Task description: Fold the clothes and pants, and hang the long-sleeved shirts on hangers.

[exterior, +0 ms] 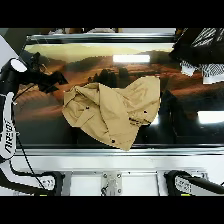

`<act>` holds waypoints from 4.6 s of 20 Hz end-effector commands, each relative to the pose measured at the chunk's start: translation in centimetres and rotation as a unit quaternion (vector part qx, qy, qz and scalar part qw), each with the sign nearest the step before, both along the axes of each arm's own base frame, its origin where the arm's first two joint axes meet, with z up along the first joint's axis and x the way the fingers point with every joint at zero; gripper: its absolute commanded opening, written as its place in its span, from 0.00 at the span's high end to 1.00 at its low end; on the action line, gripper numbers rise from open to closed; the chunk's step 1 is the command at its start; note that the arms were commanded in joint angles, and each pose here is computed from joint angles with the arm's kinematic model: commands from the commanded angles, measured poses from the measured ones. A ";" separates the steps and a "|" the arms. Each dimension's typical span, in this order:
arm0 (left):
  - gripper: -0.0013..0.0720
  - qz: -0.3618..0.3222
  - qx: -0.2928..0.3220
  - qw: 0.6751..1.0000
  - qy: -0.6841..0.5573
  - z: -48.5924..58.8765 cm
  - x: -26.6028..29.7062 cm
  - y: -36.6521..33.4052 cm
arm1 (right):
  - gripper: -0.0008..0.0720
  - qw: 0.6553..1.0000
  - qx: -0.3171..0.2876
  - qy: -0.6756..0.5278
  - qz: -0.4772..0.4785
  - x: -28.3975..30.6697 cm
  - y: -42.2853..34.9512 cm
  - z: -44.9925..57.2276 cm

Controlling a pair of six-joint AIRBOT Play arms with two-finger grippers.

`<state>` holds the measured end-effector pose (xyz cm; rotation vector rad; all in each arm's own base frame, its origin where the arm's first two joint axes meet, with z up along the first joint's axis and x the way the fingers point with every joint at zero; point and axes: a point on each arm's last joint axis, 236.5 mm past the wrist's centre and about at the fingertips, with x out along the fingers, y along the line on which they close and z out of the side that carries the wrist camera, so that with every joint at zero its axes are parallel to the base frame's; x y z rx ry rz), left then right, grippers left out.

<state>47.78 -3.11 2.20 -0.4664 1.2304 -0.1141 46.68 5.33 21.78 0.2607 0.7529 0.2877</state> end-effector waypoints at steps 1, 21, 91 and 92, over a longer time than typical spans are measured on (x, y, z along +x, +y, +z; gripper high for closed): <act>0.07 -0.029 0.081 0.996 0.028 -4.7 -1.5 2.0 | 0.10 0.998 -0.015 0.063 0.028 -5.1 1.4 -4.0; 0.96 -0.110 0.146 0.981 0.072 -11.9 -0.6 0.8 | 0.10 0.924 0.069 0.370 0.067 -19.5 16.4 -33.4; 0.15 -0.328 0.098 0.936 0.081 -6.7 -26.1 -22.4 | 0.97 0.913 -0.317 0.239 0.089 -22.2 12.8 -21.0; 0.15 -0.324 0.102 0.936 0.094 -7.7 -26.2 -22.5 | 0.97 0.916 -0.313 0.235 0.087 -22.2 12.7 -20.5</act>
